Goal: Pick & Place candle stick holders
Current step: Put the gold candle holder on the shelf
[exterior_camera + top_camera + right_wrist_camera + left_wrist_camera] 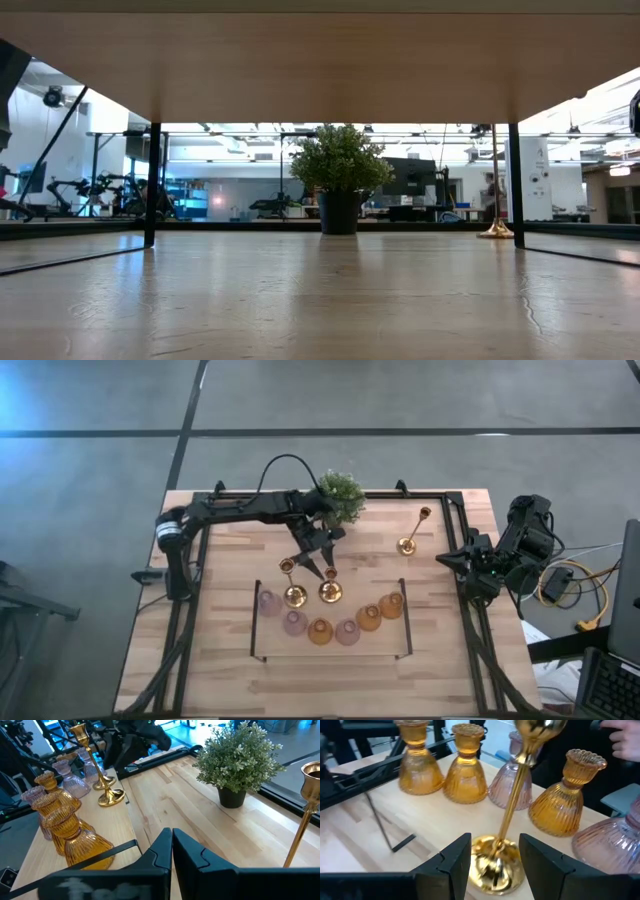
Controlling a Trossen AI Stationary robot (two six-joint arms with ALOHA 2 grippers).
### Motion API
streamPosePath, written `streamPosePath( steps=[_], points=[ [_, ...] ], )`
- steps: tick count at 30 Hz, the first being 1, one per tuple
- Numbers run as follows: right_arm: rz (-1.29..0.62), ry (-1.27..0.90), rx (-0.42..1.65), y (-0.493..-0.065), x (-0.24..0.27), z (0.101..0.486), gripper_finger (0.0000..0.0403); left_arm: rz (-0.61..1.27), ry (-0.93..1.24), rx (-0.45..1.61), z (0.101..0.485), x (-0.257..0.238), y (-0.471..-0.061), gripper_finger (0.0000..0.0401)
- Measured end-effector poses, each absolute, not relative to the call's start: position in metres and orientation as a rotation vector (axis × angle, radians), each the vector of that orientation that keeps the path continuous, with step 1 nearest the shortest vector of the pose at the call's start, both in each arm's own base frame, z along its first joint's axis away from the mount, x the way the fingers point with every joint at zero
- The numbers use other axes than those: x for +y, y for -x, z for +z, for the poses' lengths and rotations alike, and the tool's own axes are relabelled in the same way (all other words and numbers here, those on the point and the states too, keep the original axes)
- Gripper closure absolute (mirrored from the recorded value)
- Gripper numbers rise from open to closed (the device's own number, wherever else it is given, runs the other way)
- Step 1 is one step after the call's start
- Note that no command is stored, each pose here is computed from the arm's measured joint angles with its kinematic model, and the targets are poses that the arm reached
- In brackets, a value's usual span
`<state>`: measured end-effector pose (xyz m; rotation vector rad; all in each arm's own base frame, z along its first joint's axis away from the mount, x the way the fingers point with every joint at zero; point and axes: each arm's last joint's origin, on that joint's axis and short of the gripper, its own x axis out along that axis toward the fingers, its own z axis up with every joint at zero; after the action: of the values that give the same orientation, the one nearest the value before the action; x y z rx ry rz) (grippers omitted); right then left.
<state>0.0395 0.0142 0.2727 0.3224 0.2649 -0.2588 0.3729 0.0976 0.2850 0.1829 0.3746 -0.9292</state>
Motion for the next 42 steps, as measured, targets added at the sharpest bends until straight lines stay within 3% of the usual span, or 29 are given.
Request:
streamPosePath(
  steps=[13,22,28,32,36,42],
  points=[
    [-0.259,-0.322,0.265,-0.04,0.014,0.273,0.0394,-0.858,-0.11,0.439,0.282,0.126,-0.358,0.0231],
    [-0.259,-0.322,0.265,-0.04,0.014,0.273,0.0394,-0.694,-0.081,0.547,0.297,0.155,-0.327,0.0241],
    [-0.259,-0.322,0.265,-0.04,0.014,0.273,0.0394,-0.503,-0.152,0.569,0.335,0.164,-0.294,0.029],
    [-0.259,-0.322,0.265,-0.04,0.014,0.273,0.0394,-0.484,-0.161,0.468,0.355,0.159,-0.258,0.0342],
    [-0.259,-0.322,0.265,-0.04,0.014,0.273,0.0394,-0.494,-0.191,0.291,0.347,0.151,-0.229,0.0393],
    [-0.259,-0.322,0.265,-0.04,0.014,0.273,0.0394,-0.135,-0.183,0.22,0.313,0.134,-0.198,0.0397]
  ],
)
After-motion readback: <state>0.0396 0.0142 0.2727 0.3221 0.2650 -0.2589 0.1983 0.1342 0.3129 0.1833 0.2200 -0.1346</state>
